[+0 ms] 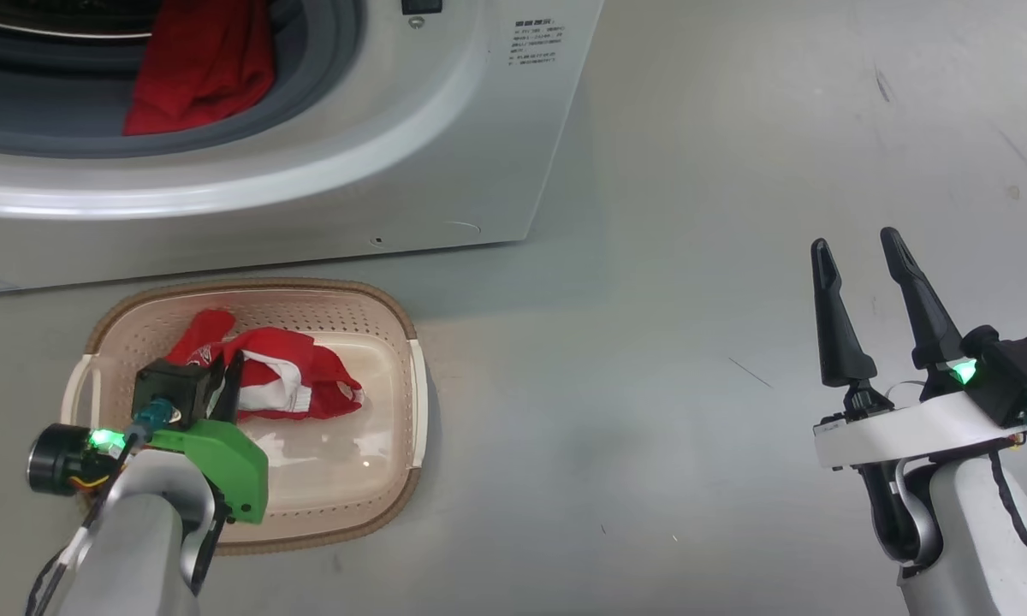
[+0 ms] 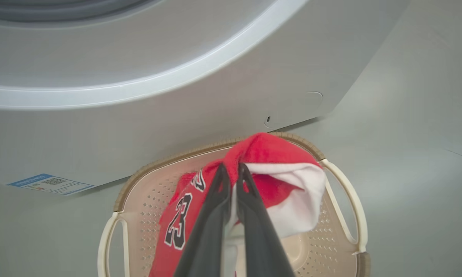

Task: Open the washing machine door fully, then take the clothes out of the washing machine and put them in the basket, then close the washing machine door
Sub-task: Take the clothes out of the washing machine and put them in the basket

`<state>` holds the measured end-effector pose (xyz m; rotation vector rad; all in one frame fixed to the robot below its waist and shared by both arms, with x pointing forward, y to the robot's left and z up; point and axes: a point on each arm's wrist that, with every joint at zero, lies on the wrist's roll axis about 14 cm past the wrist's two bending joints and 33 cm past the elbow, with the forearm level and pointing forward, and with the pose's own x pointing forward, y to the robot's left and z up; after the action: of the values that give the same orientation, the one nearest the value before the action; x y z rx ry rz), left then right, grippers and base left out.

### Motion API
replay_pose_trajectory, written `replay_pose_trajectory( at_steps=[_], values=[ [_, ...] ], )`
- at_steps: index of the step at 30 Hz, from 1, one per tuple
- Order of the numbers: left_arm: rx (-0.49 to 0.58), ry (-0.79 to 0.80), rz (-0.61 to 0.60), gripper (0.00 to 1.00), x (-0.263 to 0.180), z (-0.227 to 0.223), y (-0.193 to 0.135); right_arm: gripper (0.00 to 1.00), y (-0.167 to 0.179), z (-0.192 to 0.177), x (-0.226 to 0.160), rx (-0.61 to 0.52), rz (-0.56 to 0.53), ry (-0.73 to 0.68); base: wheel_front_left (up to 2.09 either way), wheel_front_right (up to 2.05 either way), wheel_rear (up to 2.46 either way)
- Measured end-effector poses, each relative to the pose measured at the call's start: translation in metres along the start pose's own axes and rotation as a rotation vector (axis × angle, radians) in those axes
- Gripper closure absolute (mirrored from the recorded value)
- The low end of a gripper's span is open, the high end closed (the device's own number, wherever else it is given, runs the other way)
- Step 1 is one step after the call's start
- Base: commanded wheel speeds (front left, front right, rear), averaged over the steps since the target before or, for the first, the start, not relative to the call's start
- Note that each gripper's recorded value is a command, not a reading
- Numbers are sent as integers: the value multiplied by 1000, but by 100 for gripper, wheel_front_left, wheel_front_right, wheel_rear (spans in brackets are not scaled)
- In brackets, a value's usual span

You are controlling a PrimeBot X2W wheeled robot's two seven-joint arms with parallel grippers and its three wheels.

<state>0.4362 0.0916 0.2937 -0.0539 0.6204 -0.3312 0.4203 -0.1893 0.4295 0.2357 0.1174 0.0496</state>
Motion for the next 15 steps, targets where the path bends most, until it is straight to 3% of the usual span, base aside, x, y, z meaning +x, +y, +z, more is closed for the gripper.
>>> replay_pose_trajectory(
  at_steps=[15],
  values=[
    [-19, 226, 5, 100, 42, -69, 0, 0, -39, -11, 1, -30, -111, 38, 0, 0, 0]
  ],
)
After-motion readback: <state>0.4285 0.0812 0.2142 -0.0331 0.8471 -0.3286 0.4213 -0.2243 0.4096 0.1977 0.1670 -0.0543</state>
